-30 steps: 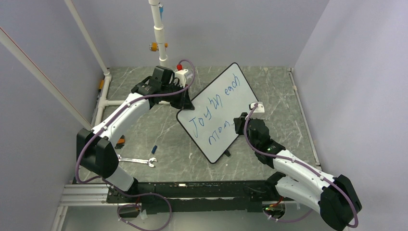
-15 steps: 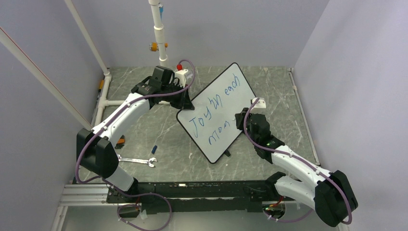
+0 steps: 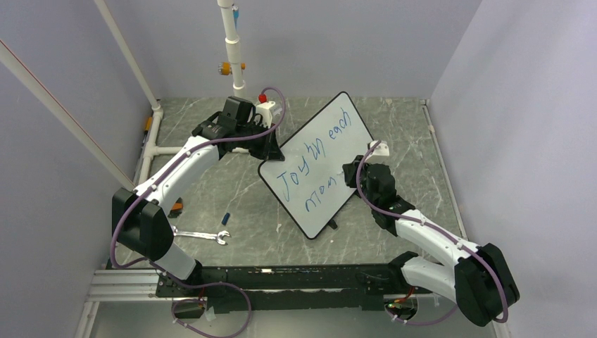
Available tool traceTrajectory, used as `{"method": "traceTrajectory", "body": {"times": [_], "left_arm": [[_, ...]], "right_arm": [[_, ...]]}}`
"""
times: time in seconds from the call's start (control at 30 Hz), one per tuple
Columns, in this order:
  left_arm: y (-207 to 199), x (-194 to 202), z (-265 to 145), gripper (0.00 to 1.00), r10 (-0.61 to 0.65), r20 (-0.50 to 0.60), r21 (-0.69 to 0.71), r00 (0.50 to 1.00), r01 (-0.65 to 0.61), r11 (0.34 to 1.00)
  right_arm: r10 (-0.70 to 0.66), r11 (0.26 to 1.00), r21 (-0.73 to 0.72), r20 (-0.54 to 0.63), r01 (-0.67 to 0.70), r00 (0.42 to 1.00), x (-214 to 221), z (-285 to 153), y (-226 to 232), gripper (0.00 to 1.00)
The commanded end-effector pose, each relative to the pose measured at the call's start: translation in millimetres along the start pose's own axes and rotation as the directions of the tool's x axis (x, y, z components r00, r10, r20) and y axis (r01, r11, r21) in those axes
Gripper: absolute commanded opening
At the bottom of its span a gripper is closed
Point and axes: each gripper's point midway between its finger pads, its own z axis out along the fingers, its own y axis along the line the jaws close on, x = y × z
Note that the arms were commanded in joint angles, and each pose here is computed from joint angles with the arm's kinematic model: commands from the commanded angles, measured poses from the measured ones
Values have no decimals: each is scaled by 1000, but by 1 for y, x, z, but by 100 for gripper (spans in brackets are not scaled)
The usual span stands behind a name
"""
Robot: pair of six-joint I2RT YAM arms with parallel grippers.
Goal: Write a sentence on the whiteboard
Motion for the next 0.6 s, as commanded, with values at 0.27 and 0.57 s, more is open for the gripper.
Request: {"method": "traceTrajectory", "body": {"times": [0.27, 0.57], "left_arm": [[75, 2, -10, 0, 156, -61, -341, 986, -168, 925], [74, 1, -10, 0, 159, -60, -338, 986, -169, 926]], "right_arm": [[34, 999, -13, 62, -33, 997, -24, 9, 0, 0], [31, 998, -60, 79, -27, 996, -40, 11, 13, 0]]}}
